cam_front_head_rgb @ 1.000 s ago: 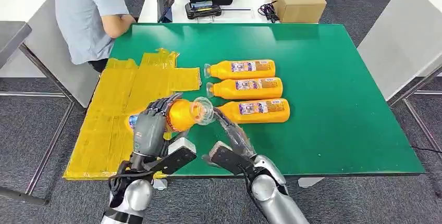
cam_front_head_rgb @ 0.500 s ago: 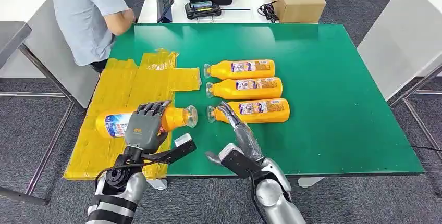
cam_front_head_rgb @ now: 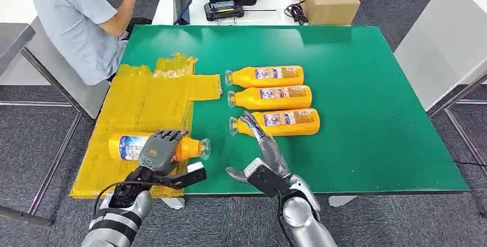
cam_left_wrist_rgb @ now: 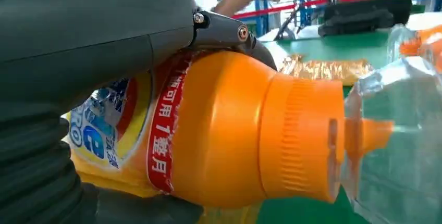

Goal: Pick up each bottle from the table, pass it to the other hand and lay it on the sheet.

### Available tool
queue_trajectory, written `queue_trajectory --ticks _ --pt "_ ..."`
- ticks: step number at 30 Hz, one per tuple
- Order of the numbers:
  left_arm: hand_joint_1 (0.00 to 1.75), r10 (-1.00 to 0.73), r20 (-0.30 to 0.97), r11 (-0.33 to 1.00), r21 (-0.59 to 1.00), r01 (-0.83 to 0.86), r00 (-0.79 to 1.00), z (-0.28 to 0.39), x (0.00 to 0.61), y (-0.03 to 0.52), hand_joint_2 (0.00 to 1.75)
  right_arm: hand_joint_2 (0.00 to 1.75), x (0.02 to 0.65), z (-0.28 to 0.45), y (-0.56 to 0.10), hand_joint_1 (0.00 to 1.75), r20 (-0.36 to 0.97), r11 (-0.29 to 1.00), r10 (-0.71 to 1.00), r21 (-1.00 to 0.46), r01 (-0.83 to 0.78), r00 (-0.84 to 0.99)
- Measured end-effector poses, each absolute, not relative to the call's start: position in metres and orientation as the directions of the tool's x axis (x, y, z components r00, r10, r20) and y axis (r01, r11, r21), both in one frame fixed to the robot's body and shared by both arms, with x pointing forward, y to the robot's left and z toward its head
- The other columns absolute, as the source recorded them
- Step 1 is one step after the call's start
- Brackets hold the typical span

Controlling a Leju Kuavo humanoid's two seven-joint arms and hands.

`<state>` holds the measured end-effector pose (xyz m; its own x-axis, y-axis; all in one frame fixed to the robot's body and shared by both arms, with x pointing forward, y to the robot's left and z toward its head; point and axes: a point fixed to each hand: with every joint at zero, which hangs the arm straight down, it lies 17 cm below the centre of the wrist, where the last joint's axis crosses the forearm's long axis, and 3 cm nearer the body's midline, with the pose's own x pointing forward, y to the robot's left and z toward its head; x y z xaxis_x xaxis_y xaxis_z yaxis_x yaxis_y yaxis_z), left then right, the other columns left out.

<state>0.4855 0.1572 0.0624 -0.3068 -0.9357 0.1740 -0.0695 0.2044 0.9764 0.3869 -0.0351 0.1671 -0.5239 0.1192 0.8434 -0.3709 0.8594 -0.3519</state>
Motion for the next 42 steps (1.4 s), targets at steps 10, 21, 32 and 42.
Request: queue_trajectory --ticks 10,21,32,42 --pt "0.0 -0.95 0.142 0.15 0.989 -0.007 -0.278 0.041 0.491 0.164 1.75 1.75 0.387 0.162 -0.034 0.0 0.85 0.857 0.11 -0.344 -0.384 -0.515" --pt "0.0 -0.943 0.148 0.138 0.989 0.054 -0.298 0.028 0.496 0.16 1.75 1.75 0.39 0.159 -0.033 0.0 0.857 0.859 0.096 -0.328 -0.394 -0.506" --pt "0.0 -0.943 0.16 0.135 0.985 0.104 -0.292 0.019 0.499 0.161 1.75 1.75 0.393 0.153 -0.032 0.0 0.863 0.856 0.095 -0.326 -0.402 -0.496" --pt "0.0 -0.926 0.155 0.169 0.986 -0.011 -0.345 0.047 0.488 0.133 1.75 1.75 0.395 0.145 -0.036 0.0 0.863 0.854 0.133 -0.349 -0.385 -0.487"
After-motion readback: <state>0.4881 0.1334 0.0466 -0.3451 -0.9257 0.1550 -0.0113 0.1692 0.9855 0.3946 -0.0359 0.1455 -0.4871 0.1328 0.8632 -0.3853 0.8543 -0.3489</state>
